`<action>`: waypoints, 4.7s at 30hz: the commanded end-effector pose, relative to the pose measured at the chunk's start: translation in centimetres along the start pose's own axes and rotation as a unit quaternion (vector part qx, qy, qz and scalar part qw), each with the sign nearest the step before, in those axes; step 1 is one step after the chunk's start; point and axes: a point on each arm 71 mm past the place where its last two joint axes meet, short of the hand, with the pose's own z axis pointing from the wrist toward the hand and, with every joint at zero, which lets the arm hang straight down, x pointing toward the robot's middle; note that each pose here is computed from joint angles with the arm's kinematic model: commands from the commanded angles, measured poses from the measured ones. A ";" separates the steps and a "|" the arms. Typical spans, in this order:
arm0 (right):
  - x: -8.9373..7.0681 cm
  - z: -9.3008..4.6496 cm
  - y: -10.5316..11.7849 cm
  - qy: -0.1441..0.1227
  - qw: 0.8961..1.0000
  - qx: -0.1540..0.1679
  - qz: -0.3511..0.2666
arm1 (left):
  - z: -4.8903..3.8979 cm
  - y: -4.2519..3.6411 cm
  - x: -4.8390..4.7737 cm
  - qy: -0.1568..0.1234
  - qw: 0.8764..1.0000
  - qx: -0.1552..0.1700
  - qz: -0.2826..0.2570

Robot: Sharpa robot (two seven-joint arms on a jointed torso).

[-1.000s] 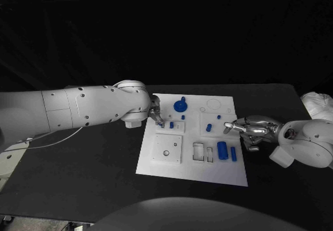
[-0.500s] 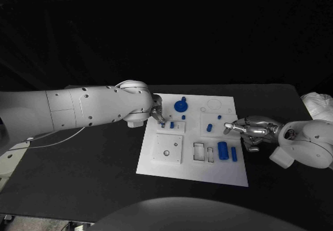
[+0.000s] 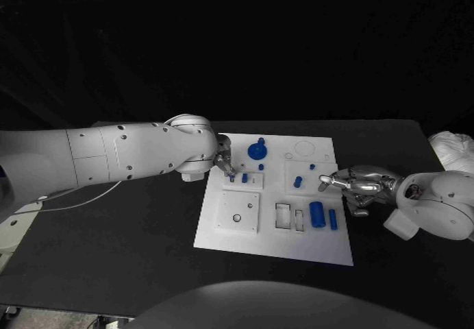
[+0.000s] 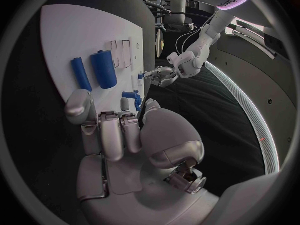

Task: Assemble the parts on the task board

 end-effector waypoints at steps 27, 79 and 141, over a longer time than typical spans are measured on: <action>0.2 0.0 -0.1 0.009 1.000 -0.001 -0.001 | 0.02 0.09 0.50 0.020 1.000 -0.003 0.020; 0.3 0.1 -0.1 0.011 1.000 0.002 -0.002 | 0.68 -0.30 0.92 0.040 0.999 0.012 0.024; 0.2 0.1 -0.5 0.011 1.000 0.006 0.000 | 0.23 1.59 0.35 0.035 0.999 0.012 0.020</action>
